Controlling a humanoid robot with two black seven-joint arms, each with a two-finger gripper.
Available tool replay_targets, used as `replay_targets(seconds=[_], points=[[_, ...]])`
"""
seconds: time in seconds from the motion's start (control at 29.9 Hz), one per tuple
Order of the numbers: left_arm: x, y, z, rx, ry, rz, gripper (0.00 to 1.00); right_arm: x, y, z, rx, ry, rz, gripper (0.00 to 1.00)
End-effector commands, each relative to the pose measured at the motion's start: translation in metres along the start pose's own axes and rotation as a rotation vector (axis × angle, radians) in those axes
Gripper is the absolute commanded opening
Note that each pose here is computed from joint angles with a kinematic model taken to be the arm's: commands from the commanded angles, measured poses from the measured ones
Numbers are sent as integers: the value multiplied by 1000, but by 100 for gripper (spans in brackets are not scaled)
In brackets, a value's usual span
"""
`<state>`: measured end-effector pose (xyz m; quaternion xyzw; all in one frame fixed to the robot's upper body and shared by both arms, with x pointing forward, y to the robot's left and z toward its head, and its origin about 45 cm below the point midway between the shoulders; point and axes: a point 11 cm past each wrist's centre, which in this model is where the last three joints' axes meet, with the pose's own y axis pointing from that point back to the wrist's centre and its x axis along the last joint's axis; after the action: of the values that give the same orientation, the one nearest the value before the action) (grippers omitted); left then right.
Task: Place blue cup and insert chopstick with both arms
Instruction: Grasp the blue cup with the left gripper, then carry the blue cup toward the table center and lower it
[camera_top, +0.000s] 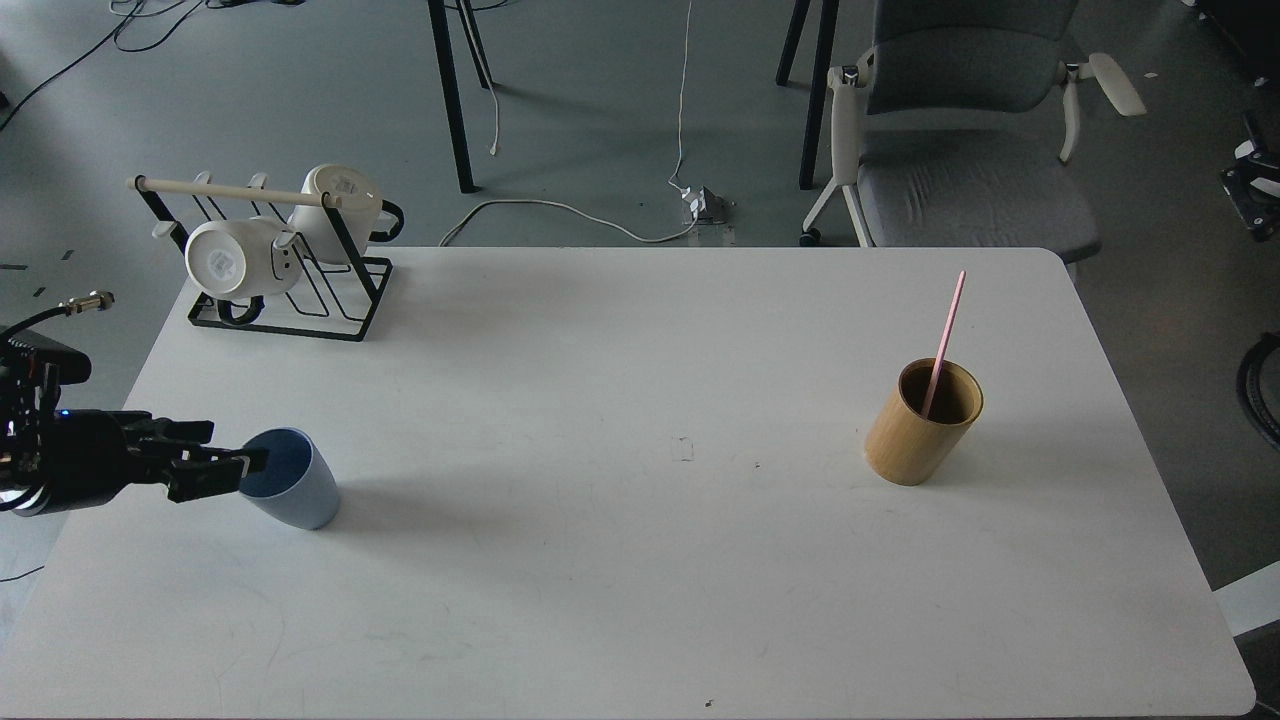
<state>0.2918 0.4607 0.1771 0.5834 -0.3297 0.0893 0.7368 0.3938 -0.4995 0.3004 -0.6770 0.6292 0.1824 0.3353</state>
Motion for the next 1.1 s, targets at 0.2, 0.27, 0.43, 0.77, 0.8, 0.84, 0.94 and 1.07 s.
replay_targets(seconds=[0.2, 0.27, 0.43, 0.77, 0.8, 0.84, 0.94, 1.07], points=[[-4, -22, -9, 24, 29, 12, 54, -2, -2, -1, 1, 2, -6, 99], [-2, -24, -6, 16, 27, 15, 39, -2, -2, -1, 0, 3, -5, 99], [-4, -29, -2, 4, 20, -11, 9, -1, -1, -1, 0, 6, -1, 99], [41, -25, 13, -34, -41, 47, 0, 4, 0, -5, 10, 10, 14, 99], [53, -22, 19, -48, -56, 52, 0, 4, 0, -5, 12, 9, 14, 99], [68, -21, 30, -74, -76, 47, 0, 4, 0, -6, 11, 11, 14, 99], [107, -13, 72, -154, -158, 8, 0, 2, -2, -13, 17, 24, 10, 99], [159, -8, 131, -225, -377, 82, 0, -6, -9, -20, 29, 29, -11, 99]])
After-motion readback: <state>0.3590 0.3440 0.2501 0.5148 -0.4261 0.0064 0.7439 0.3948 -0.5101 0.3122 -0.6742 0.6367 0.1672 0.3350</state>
